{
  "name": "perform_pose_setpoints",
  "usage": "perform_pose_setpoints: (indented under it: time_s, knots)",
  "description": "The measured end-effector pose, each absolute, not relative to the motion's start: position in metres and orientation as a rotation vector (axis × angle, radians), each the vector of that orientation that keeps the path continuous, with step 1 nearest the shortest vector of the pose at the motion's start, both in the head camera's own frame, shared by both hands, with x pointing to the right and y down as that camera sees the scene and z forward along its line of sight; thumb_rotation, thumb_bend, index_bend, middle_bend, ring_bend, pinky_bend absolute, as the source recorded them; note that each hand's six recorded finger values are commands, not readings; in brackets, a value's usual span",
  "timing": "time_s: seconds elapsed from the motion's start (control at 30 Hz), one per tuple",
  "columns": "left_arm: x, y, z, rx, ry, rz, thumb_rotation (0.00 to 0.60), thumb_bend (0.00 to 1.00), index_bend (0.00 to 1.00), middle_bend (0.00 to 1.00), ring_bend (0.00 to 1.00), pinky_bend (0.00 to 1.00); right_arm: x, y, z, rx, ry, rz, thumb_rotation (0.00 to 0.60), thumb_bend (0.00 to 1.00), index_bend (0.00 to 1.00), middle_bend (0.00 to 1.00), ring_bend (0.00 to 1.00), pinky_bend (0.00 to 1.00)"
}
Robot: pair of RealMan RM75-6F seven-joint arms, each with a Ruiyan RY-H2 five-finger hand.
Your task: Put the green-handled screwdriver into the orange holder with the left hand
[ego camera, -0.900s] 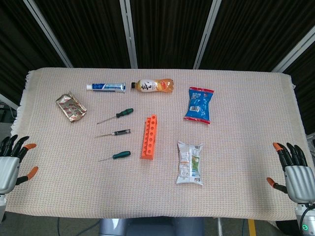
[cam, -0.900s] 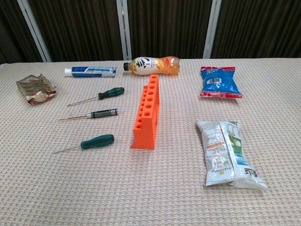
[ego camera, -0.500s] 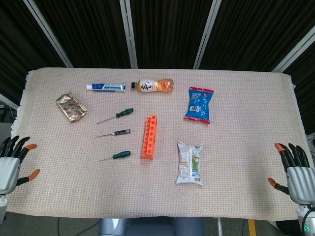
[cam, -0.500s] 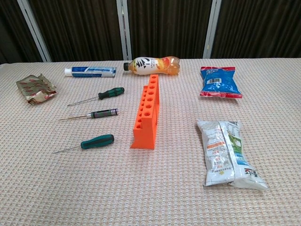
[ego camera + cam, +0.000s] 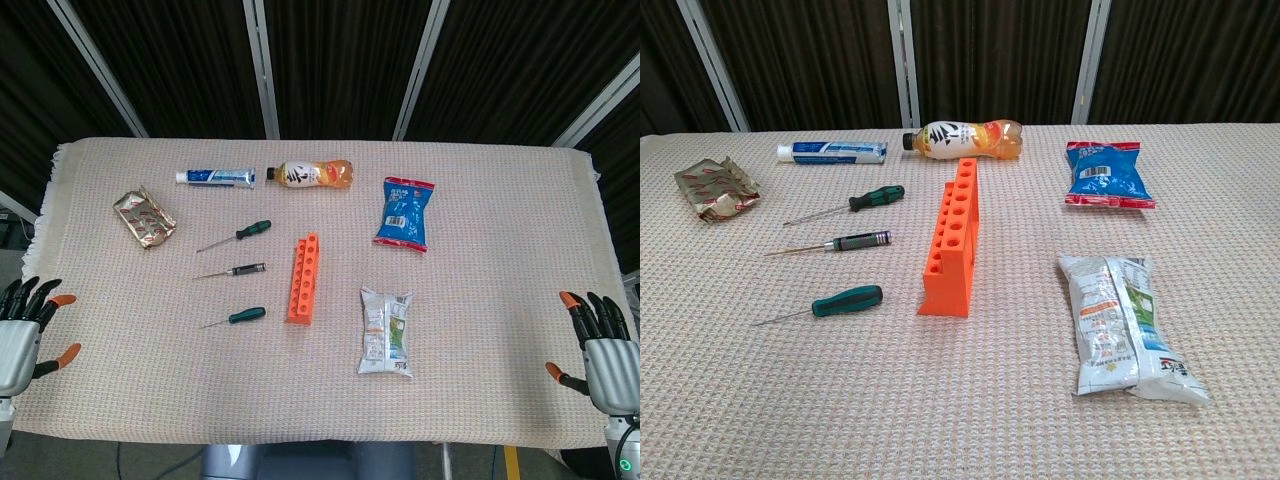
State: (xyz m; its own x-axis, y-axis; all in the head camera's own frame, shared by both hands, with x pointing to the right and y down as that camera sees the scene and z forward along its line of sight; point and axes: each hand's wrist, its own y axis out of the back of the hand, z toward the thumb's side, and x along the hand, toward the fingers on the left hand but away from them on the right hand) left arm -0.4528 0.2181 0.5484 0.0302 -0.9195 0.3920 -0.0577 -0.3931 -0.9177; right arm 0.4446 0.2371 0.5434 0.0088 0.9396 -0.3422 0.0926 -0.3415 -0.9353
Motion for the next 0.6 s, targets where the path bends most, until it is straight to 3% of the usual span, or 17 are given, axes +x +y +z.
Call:
perform_pose_setpoints:
  time_s: [0.6]
  knots:
    - [-0.438, 0.209, 0.559, -1.599, 0.993, -1.433, 0.6, 0.18, 0.36, 0.18, 0.11, 0.0, 0.447, 0.237, 0.544, -1.528, -1.106, 1.438, 0.6, 0.0, 0.06, 0.1, 0.0, 0.04]
